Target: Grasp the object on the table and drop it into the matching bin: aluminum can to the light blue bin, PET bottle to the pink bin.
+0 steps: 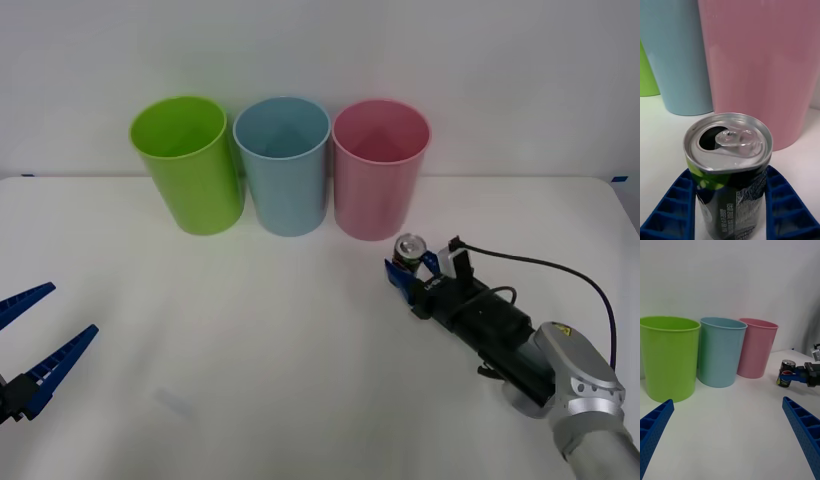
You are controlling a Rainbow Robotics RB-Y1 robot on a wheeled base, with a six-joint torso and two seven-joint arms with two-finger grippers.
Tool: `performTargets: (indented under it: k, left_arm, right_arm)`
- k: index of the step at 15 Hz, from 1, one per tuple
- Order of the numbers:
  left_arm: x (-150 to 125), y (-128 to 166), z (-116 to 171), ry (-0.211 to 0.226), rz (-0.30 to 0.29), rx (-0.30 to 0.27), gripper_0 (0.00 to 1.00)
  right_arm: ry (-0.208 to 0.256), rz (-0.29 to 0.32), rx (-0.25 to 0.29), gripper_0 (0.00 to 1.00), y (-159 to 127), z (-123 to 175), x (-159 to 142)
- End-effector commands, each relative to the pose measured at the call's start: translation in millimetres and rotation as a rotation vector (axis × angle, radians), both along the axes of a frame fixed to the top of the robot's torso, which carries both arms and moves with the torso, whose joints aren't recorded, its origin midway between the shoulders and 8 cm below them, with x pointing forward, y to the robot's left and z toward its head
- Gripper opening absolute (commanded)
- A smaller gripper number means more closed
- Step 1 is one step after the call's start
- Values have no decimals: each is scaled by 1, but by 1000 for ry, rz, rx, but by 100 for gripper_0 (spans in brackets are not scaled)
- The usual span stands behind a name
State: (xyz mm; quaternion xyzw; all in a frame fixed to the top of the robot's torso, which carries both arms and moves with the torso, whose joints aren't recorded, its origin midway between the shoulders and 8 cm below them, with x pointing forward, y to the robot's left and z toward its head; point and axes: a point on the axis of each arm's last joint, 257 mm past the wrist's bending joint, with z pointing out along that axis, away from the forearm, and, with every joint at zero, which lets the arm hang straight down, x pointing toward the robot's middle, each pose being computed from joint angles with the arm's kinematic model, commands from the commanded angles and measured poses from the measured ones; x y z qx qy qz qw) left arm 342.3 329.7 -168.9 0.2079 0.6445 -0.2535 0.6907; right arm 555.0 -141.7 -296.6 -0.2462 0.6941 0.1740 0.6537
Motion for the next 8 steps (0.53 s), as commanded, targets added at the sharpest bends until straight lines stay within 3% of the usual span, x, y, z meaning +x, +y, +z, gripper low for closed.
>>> performTargets:
  k: [1,5,8]
  left_arm:
    - [0,0,0,0,0,0,100]
    - [0,0,0,0,0,0,100]
    - [0,0,0,0,0,0,100]
  right_arm:
    - [2,-6,0,0,1,-1,1]
    - [-2,-10,23,0,0,1,-1]
    - [-39,1,25,0,-3,14,-6]
